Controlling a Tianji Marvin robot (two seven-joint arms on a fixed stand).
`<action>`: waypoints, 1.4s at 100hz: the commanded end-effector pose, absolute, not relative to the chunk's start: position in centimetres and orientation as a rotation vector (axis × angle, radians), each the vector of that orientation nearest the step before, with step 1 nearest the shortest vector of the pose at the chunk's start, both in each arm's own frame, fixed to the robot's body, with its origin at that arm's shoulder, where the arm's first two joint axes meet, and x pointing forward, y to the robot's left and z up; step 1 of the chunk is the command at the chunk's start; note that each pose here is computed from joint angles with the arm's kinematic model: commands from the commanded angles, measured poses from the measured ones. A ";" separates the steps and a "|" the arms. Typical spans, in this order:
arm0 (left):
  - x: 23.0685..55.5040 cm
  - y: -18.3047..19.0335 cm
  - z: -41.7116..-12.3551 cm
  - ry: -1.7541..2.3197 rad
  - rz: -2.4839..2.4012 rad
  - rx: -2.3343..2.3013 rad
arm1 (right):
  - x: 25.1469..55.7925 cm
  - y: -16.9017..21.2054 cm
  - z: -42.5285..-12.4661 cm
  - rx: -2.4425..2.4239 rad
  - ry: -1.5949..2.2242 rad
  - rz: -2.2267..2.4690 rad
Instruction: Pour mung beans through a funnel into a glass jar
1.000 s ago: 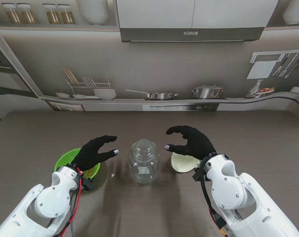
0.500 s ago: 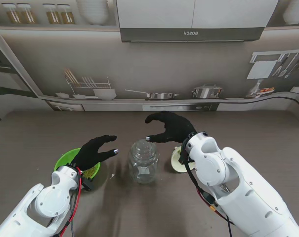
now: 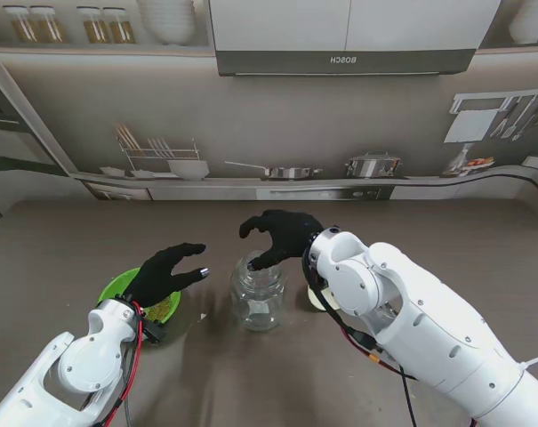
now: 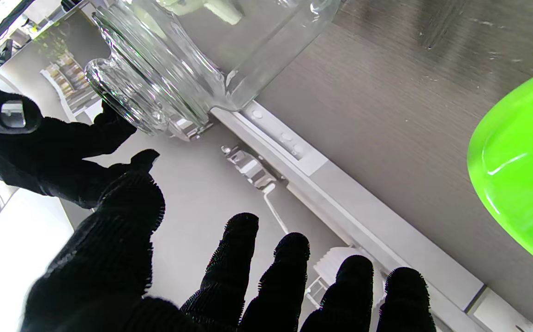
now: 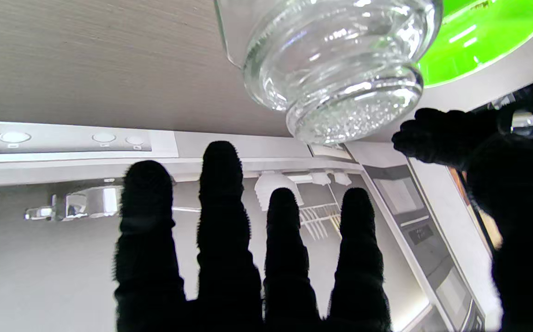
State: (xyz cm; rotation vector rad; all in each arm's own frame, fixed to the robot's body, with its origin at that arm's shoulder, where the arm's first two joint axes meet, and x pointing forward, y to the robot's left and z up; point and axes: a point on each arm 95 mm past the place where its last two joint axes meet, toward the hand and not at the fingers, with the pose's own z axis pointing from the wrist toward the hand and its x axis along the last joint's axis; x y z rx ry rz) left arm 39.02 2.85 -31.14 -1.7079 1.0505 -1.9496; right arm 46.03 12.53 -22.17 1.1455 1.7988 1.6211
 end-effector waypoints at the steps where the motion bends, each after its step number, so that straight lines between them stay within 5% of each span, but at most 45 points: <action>1: 38.8 2.6 -31.0 1.061 -1.954 -1.716 | 46.0 12.8 -22.3 1.136 1.825 1.611; 140: 38.6 2.7 -30.8 1.058 -1.951 -1.730 | 46.2 14.1 -26.3 0.992 2.009 1.501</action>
